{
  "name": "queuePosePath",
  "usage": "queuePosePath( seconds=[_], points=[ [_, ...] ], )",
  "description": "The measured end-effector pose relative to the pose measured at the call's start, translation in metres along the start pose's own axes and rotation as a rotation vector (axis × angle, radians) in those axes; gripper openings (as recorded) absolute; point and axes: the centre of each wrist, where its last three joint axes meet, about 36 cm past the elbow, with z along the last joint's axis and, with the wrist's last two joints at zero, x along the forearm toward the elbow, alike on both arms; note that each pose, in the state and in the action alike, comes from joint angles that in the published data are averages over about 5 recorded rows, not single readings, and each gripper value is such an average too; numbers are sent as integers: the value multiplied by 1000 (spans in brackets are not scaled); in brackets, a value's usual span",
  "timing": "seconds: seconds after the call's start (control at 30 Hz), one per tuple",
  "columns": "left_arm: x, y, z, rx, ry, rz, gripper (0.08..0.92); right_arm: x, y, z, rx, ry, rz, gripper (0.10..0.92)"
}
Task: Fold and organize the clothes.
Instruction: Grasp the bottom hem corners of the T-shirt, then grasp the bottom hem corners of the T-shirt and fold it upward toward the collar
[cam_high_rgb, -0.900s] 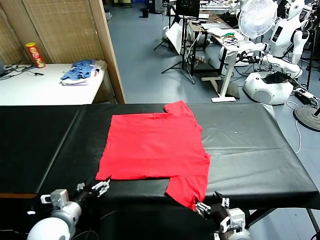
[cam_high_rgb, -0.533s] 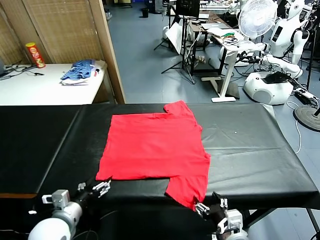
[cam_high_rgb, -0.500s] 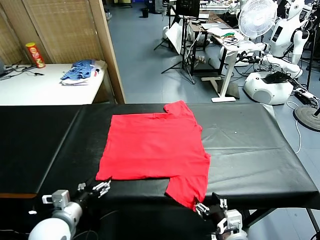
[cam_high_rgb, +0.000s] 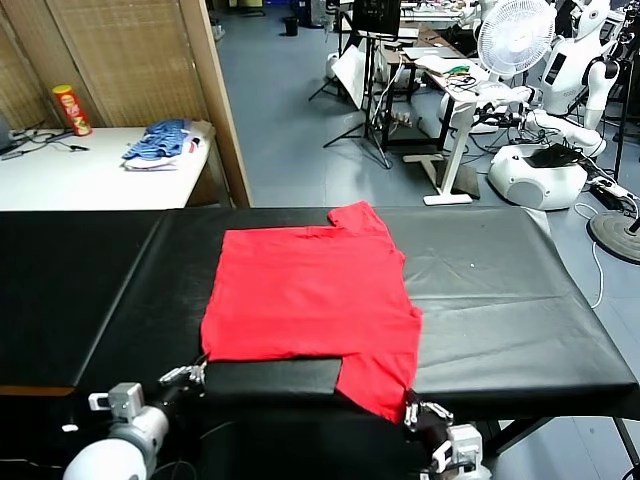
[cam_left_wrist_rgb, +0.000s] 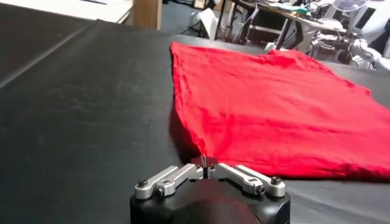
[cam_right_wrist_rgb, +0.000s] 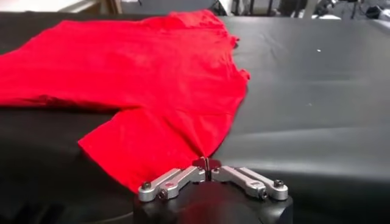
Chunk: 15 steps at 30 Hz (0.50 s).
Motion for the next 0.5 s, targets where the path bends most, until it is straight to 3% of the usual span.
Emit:
queuePosePath(
  seconds=[0.1,0.23,0.5],
  points=[
    [10,-4,-2,7,-16,1,125,-3,-8,-7,-17,-55,-13,123],
    [19,-9,-10,32,-68,14,125,-19,-20,-19,-49,-152,-38,123],
    [-3,-15,-40,39,-179,33,125,-76,-38,-46,-52,-321,-89,123]
  ],
)
